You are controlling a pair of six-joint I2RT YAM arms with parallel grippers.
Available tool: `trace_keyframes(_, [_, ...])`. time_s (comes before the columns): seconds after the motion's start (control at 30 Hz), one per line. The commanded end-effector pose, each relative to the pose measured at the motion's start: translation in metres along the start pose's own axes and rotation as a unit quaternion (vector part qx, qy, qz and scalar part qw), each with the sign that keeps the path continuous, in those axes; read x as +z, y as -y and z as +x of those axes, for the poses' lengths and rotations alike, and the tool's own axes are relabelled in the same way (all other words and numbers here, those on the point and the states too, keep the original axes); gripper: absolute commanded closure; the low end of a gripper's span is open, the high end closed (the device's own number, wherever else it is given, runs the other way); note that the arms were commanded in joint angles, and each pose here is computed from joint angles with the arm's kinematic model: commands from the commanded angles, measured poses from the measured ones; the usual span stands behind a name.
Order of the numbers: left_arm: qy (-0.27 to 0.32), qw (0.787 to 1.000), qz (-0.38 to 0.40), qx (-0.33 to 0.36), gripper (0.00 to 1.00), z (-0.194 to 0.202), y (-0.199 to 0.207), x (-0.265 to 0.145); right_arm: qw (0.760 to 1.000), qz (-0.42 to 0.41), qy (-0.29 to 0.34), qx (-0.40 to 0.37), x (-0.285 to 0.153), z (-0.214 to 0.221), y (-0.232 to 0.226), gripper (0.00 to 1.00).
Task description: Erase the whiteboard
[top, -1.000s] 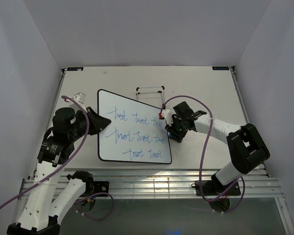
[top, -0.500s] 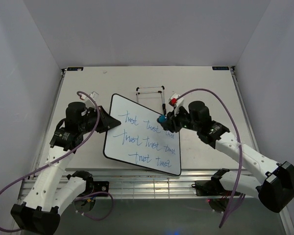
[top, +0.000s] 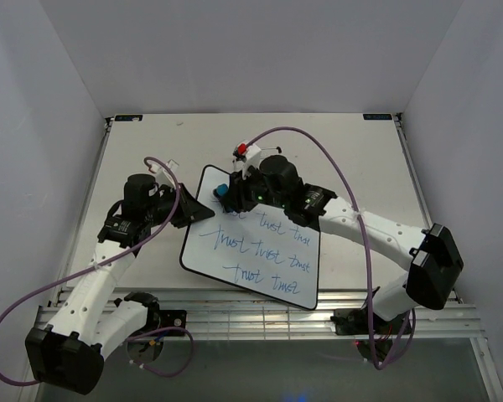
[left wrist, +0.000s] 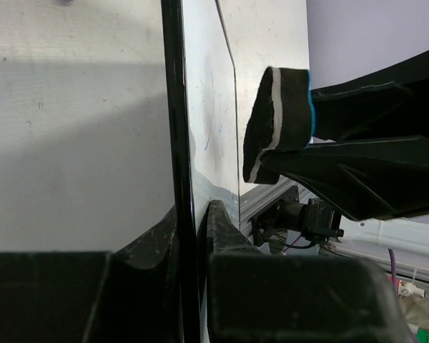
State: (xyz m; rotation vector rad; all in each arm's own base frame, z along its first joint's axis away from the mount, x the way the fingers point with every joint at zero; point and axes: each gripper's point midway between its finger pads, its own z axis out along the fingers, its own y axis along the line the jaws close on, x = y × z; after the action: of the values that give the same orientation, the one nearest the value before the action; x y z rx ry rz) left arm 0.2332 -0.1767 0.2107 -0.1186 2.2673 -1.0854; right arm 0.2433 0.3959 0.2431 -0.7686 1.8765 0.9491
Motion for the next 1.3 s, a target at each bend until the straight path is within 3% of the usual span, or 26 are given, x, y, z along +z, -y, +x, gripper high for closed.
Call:
trace_keyframes(0.0, [0.025,0.989,-0.096,0.112,1.0,-0.004,-0.054,0.006,0.999,0.042,-0.009,0.014,0.002,-0.014,-0.007,0.92])
trace_keyframes(0.3, [0.043,0.987,-0.079,0.136,1.0,-0.008,-0.048,0.005,0.995,0.023,-0.096,0.019,0.031,0.027,-0.009,0.92])
trace_keyframes(0.6, [0.054,0.985,-0.072,0.149,1.0,-0.008,-0.045,0.0,0.979,0.09,-0.176,0.045,0.008,0.084,0.07,0.92])
trace_keyframes(0.77, [0.065,0.983,-0.053,0.164,1.0,-0.008,-0.039,-0.002,0.969,0.137,-0.197,0.053,-0.005,0.088,0.096,0.92])
trace_keyframes(0.93, [0.066,0.982,-0.04,0.17,1.0,-0.004,-0.037,-0.002,0.98,0.057,-0.188,0.045,0.027,0.057,0.044,0.92])
trace_keyframes(1.17, [0.068,0.982,-0.041,0.172,1.0,-0.004,-0.038,-0.001,0.98,-0.086,-0.177,0.015,0.055,0.05,-0.078,0.92])
trace_keyframes(1.27, [0.073,0.981,-0.042,0.173,1.0,-0.005,-0.038,-0.002,0.979,-0.086,-0.187,0.01,0.06,0.061,-0.082,0.92])
